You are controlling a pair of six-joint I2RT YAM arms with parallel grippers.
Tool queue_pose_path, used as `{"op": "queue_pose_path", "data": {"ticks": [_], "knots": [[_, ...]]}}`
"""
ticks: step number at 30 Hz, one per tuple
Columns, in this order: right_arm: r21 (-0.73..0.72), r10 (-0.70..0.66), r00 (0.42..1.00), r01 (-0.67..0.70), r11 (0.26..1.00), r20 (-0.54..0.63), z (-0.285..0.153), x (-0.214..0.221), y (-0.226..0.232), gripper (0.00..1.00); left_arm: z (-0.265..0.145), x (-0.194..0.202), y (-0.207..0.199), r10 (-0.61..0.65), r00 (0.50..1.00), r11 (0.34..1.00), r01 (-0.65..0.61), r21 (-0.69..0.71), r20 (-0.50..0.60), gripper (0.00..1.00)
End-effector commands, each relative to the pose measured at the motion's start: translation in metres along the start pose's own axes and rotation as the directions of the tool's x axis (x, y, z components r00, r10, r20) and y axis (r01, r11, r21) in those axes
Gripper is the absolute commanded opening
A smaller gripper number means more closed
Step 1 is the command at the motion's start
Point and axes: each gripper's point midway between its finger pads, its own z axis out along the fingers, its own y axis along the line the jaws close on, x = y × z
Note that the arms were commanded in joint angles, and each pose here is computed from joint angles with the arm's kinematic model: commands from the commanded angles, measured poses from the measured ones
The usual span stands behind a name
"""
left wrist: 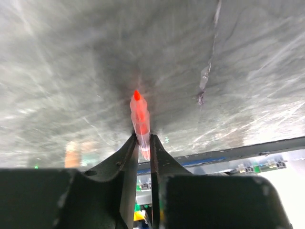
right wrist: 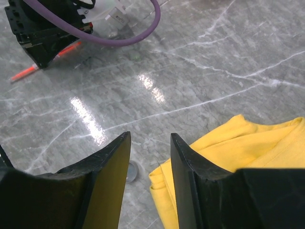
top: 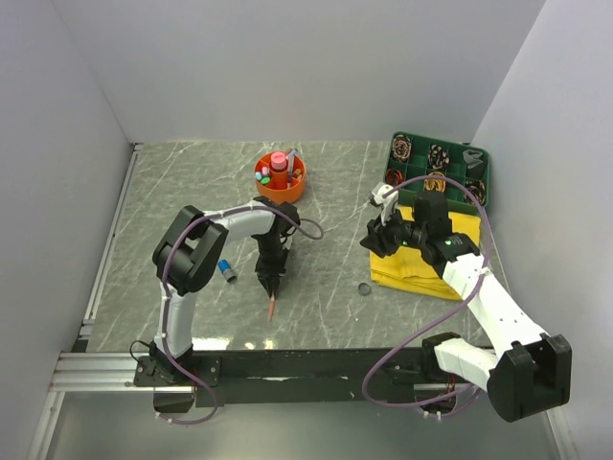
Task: Sort the stationery into containers
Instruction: Pick up the pen from the center of the board.
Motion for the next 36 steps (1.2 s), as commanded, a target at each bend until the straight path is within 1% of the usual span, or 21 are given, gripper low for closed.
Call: {"op": "queue_pose_path", "data": {"ticks": [1, 6, 8, 9, 12, 16, 19, 21, 22, 23, 24, 25, 26, 27, 28, 29, 30, 31, 32, 33, 36], "knots": [[0.019, -0.015, 0.997, 0.013, 1.000, 0.072, 0.000, -0.021, -0.007, 0.46, 0.013, -0.059, 0.032, 0.113, 0.973, 0.988, -0.087, -0.131, 0.203, 0.16], [0.049, -0.030, 0.996, 0.026, 0.998, 0.081, -0.002, -0.029, -0.013, 0.46, 0.014, -0.061, 0.039, 0.155, 0.961, 0.981, -0.122, -0.152, 0.229, 0.15], [0.063, -0.039, 0.996, 0.034, 0.997, 0.078, -0.004, -0.029, -0.014, 0.46, 0.013, -0.063, 0.039, 0.185, 0.952, 0.977, -0.152, -0.150, 0.245, 0.09], [0.068, -0.044, 0.996, 0.039, 0.997, 0.075, -0.005, -0.028, -0.014, 0.46, 0.015, -0.066, 0.038, 0.195, 0.946, 0.976, -0.162, -0.145, 0.260, 0.01], [0.074, -0.056, 0.996, 0.051, 0.996, 0.066, -0.009, -0.022, -0.012, 0.45, 0.016, -0.070, 0.037, 0.253, 0.922, 0.965, -0.219, -0.145, 0.294, 0.01], [0.031, -0.087, 0.993, 0.085, 0.996, 0.080, -0.017, -0.021, 0.003, 0.45, 0.007, -0.074, 0.030, 0.377, 0.862, 0.926, -0.353, -0.133, 0.338, 0.01], [0.048, -0.017, 0.993, 0.012, 0.999, 0.117, -0.024, -0.034, 0.004, 0.46, -0.024, -0.073, 0.014, 0.445, 0.799, 0.890, -0.446, -0.097, 0.405, 0.01], [0.021, 0.064, 0.989, -0.067, 0.998, 0.135, -0.024, -0.044, 0.007, 0.46, -0.054, -0.066, -0.004, 0.509, 0.733, 0.833, -0.552, -0.043, 0.451, 0.01], [-0.022, 0.090, 0.985, -0.088, 0.996, 0.150, -0.023, -0.050, 0.013, 0.46, -0.065, -0.060, -0.015, 0.559, 0.681, 0.769, -0.640, 0.012, 0.474, 0.01], [-0.052, 0.165, 0.975, -0.159, 0.986, 0.149, -0.019, -0.052, 0.015, 0.46, -0.077, -0.050, -0.019, 0.577, 0.661, 0.735, -0.676, 0.046, 0.481, 0.01], [-0.071, 0.180, 0.966, -0.170, 0.983, 0.183, -0.017, -0.063, 0.014, 0.46, -0.096, -0.054, -0.026, 0.598, 0.609, 0.691, -0.721, 0.050, 0.521, 0.01], [-0.123, 0.215, 0.956, -0.193, 0.973, 0.198, -0.015, -0.069, 0.019, 0.47, -0.109, -0.052, -0.032, 0.578, 0.601, 0.664, -0.740, 0.111, 0.552, 0.01], [-0.163, 0.305, 0.934, -0.277, 0.947, 0.185, -0.010, -0.071, 0.020, 0.47, -0.120, -0.052, -0.033, 0.578, 0.581, 0.639, -0.759, 0.125, 0.573, 0.01], [-0.191, 0.315, 0.922, -0.275, 0.942, 0.225, -0.009, -0.085, 0.017, 0.47, -0.137, -0.054, -0.035, 0.591, 0.541, 0.606, -0.787, 0.114, 0.598, 0.01], [-0.220, 0.353, 0.906, -0.305, 0.927, 0.233, -0.006, -0.091, 0.016, 0.48, -0.149, -0.055, -0.036, 0.567, 0.531, 0.586, -0.797, 0.144, 0.630, 0.01], [-0.304, 0.453, 0.871, -0.386, 0.871, 0.191, 0.000, -0.093, 0.021, 0.48, -0.160, -0.054, -0.039, 0.553, 0.512, 0.553, -0.816, 0.169, 0.657, 0.01], [-0.334, 0.450, 0.860, -0.362, 0.870, 0.242, -0.001, -0.111, 0.015, 0.49, -0.178, -0.051, -0.040, 0.549, 0.487, 0.517, -0.836, 0.182, 0.679, 0.01], [-0.367, 0.477, 0.846, -0.376, 0.851, 0.240, 0.001, -0.117, 0.014, 0.49, -0.189, -0.054, -0.036, 0.522, 0.491, 0.512, -0.835, 0.205, 0.697, 0.01], [-0.415, 0.542, 0.816, -0.429, 0.802, 0.203, 0.007, -0.120, 0.015, 0.49, -0.199, -0.049, -0.043, 0.495, 0.487, 0.460, -0.850, 0.258, 0.720, 0.01], [-0.431, 0.524, 0.815, -0.391, 0.813, 0.248, 0.005, -0.135, 0.011, 0.50, -0.211, -0.049, -0.045, 0.484, 0.467, 0.440, -0.861, 0.255, 0.740, 0.01], [-0.484, 0.540, 0.800, -0.375, 0.791, 0.261, 0.009, -0.156, 0.006, 0.50, -0.227, -0.046, -0.051, 0.446, 0.450, 0.386, -0.876, 0.288, 0.774, 0.01]]}}
